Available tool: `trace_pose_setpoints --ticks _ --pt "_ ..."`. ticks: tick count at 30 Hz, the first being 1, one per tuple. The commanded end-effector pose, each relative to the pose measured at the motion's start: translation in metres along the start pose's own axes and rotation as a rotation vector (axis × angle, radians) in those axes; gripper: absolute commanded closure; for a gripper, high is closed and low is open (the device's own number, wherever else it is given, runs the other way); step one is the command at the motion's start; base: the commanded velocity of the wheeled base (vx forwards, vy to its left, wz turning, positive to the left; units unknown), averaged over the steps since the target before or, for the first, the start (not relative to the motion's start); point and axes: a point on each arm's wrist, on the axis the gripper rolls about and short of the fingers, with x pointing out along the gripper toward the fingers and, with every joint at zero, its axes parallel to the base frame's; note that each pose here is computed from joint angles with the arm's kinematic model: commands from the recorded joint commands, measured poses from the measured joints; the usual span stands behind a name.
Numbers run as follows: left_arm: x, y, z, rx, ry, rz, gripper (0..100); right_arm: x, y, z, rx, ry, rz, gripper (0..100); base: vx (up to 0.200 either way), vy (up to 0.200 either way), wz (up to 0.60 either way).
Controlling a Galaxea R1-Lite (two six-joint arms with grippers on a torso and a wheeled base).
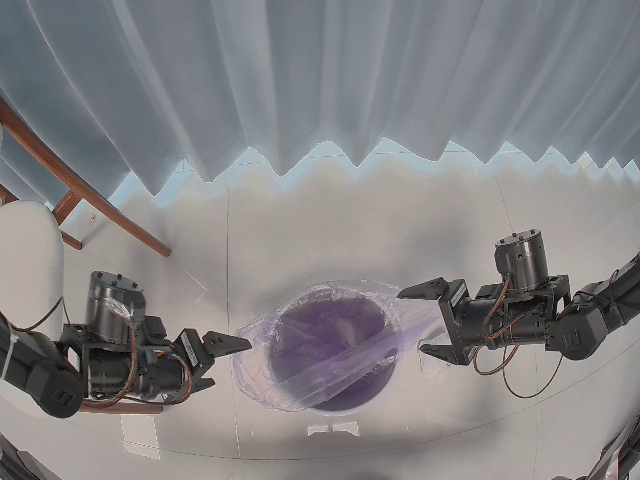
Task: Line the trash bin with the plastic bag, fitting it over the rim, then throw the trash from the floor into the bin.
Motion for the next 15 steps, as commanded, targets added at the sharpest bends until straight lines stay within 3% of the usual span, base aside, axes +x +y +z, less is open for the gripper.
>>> trace_pose_setpoints --ticks 1,5,15 --pt "-0.041 0.012 -0.002 -0.039 0.001 -0.112 0 0.022 -0.002 -0.028 -0.036 0.06 -0.007 0 -0.2 0.0 0.0" --pt "-0.046 0.009 -0.001 -0.03 -0.02 -0.126 0 0.035 0.004 -0.031 -0.05 0.075 -0.002 0 -0.2 0.0 0.0" --pt "-0.05 0.005 -0.005 -0.009 -0.082 -0.109 0 0.075 0.014 -0.007 -0.035 -0.02 -0.006 0 0.0 0.0 0.0"
